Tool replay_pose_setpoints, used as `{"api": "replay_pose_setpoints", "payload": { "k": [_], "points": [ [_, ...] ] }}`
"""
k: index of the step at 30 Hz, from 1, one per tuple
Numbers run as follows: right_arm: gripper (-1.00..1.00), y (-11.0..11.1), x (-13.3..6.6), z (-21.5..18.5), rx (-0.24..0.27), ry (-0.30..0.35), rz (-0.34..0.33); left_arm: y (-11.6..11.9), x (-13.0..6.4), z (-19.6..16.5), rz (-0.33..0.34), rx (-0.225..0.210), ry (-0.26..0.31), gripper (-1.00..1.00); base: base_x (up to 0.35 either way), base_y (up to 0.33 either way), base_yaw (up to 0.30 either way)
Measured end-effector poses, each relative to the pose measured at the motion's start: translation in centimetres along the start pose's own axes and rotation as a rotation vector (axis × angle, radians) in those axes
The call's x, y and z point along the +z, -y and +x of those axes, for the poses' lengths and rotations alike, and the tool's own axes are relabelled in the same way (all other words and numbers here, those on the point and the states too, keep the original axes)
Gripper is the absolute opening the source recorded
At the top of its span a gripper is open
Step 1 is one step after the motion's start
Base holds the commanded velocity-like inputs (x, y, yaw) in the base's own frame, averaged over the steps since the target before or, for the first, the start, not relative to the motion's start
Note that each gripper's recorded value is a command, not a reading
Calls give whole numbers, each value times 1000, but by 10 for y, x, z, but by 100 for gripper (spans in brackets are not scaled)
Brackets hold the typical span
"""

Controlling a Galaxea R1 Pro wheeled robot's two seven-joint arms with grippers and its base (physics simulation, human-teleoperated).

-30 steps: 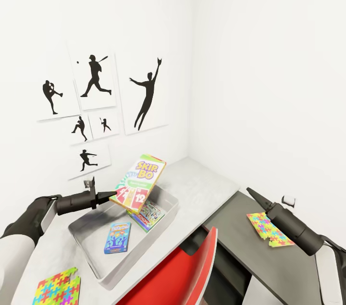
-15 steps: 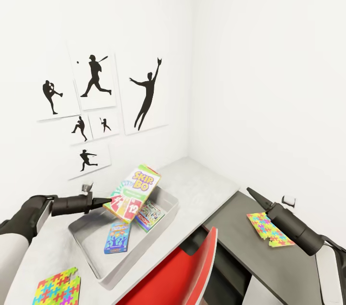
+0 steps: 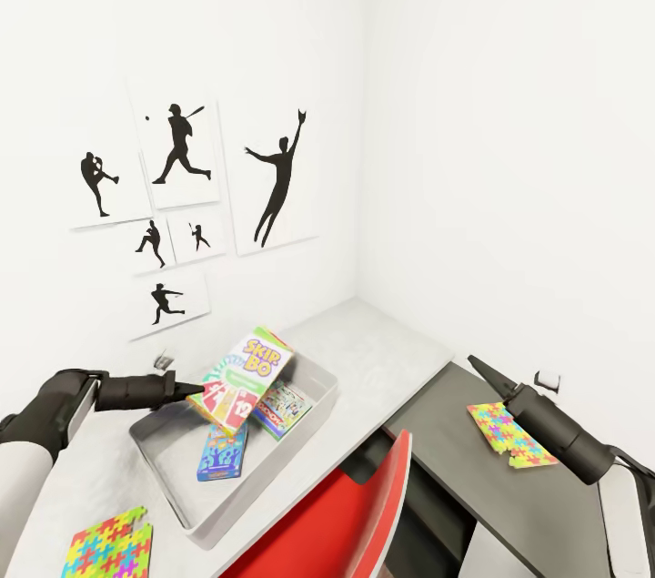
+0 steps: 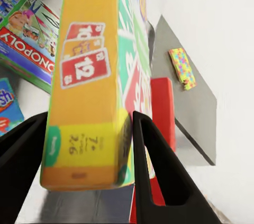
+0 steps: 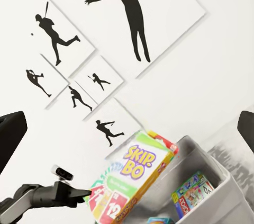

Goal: Put all the toys in the child's room - the three board games (two on the bed and one on the table), the two jigsaw puzzles on the table, and the tennis ball on the table - inside the toy box on the table in the child's room.

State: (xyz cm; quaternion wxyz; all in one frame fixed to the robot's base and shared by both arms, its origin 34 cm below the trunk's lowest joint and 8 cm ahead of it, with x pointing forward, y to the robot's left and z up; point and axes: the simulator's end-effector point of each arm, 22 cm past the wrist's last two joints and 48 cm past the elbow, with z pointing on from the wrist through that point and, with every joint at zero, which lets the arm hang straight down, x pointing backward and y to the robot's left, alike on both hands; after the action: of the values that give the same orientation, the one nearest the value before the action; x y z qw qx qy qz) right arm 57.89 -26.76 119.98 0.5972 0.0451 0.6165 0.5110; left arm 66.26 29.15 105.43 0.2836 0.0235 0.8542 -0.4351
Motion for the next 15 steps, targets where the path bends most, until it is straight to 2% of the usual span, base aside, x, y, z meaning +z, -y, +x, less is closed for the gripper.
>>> {"api": "replay_pose_setpoints", "payload": {
  "k": [5, 10, 15],
  "points": [
    [100, -1, 1, 0, -1, 0, -2, -23, 6, 13, -113, 60, -56, -100, 0, 0, 0],
    [100, 0, 0, 1, 1, -2, 0, -26, 21, 20, -142, 85, -81, -100, 0, 0, 0],
    [100, 2, 1, 2, 5, -5, 3, -31, 23, 23, -161, 90, -91, -100, 0, 0, 0]
  ]
}}
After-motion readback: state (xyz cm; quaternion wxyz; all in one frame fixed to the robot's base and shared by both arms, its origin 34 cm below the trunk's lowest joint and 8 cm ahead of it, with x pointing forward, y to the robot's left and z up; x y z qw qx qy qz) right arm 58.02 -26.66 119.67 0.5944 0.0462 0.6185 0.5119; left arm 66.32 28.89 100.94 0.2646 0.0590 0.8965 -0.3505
